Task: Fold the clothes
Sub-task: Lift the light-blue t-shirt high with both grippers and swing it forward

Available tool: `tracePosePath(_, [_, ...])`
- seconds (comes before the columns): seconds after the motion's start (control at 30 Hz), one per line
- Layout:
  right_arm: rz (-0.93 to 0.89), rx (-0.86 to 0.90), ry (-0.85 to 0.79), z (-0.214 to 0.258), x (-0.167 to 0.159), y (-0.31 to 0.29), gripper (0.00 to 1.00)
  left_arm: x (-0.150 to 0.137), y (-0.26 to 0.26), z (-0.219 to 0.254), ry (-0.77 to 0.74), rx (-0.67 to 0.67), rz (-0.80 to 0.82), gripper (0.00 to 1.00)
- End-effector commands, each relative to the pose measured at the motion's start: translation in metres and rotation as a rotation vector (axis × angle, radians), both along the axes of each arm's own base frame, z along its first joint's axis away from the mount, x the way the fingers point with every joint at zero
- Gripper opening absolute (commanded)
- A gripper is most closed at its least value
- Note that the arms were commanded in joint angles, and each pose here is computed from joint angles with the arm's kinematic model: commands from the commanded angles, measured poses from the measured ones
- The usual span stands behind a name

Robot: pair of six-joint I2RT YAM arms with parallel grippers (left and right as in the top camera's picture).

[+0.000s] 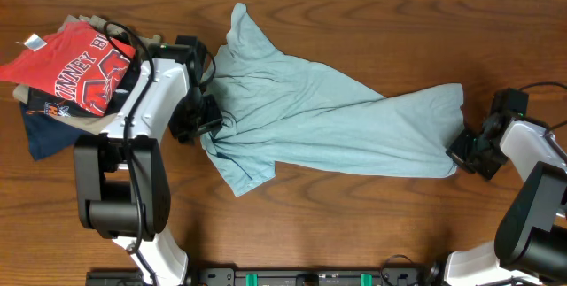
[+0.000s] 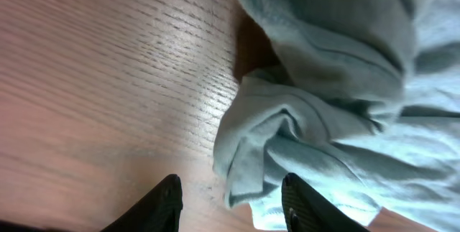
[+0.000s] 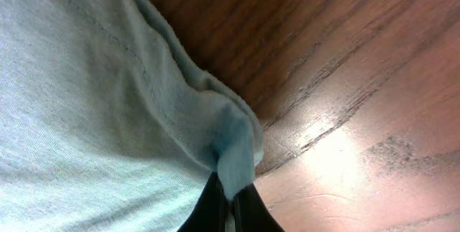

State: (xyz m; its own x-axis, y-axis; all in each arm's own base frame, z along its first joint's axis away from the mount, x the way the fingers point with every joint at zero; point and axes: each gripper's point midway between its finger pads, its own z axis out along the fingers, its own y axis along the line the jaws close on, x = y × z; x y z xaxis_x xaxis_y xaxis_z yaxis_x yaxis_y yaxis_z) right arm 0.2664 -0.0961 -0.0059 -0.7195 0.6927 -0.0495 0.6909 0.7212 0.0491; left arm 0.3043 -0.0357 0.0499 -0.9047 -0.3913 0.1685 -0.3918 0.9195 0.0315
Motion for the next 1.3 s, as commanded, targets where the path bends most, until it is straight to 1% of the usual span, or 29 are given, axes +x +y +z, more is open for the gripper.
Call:
tracePosePath(0.0, [-0.011, -0.016, 0.029, -0.007, -0.009, -0.005, 0.01, -0.010, -0.009, -0.010, 0.027, -0.055, 0.007, 0.46])
tracePosePath(0.13, [-0.011, -0.016, 0.029, -0.007, -0.009, -0.005, 0.01, -0.010, -0.015, -0.023, 0.005, -0.064, -0.007, 0.46])
tracePosePath(0.17, [-0.011, -0.016, 0.030, -0.007, -0.009, -0.005, 0.01, -0.009, -0.015, -0.025, -0.002, -0.065, -0.009, 0.42])
tracePosePath(0.2, [-0.011, -0.016, 0.029, -0.007, -0.009, -0.005, 0.01, -0.009, -0.016, -0.026, -0.006, -0.065, -0.013, 0.29])
tracePosePath(0.23, [-0.011, -0.016, 0.030, -0.007, -0.009, -0.005, 0.01, -0.007, -0.017, -0.026, -0.012, -0.066, -0.015, 0.13])
tracePosePath(0.27, [-0.011, -0.016, 0.030, -0.007, -0.009, -0.005, 0.01, -0.006, -0.017, -0.026, -0.017, -0.067, -0.018, 0.06])
tracePosePath(0.37, [-0.010, -0.016, 0.029, -0.007, -0.009, -0.005, 0.01, -0.004, -0.017, -0.017, -0.017, -0.075, -0.070, 0.06])
tracePosePath(0.47, [0.032, -0.014, 0.024, -0.001, -0.004, -0.006, 0.01, 0.001, -0.017, 0.007, -0.019, -0.089, -0.158, 0.06])
tracePosePath(0.6, [0.095, -0.025, 0.003, 0.031, 0.017, -0.014, 0.01, 0.024, -0.020, 0.056, -0.102, -0.103, -0.252, 0.06])
tracePosePath(0.73, [0.159, -0.046, -0.049, 0.079, 0.045, -0.023, 0.01, 0.055, -0.023, 0.116, -0.266, -0.100, -0.278, 0.06])
tracePosePath(0.83, [0.226, -0.039, -0.141, 0.125, 0.071, -0.024, 0.01, 0.075, -0.025, 0.161, -0.416, -0.096, -0.283, 0.06])
tracePosePath(0.93, [0.240, -0.047, -0.239, 0.172, 0.090, -0.029, 0.01, 0.089, -0.026, 0.207, -0.560, -0.092, -0.276, 0.06])
tracePosePath(1.03, [0.224, -0.087, -0.320, 0.220, 0.100, -0.041, 0.01, 0.096, -0.021, 0.251, -0.693, -0.097, -0.217, 0.06])
tracePosePath(1.1, [0.246, -0.119, -0.371, 0.251, 0.103, -0.045, 0.01, 0.098, -0.017, 0.281, -0.782, -0.119, -0.194, 0.06])
tracePosePath(1.27, [0.284, -0.213, -0.485, 0.319, 0.103, -0.053, 0.01, 0.093, -0.004, 0.348, -0.991, -0.184, -0.148, 0.06])
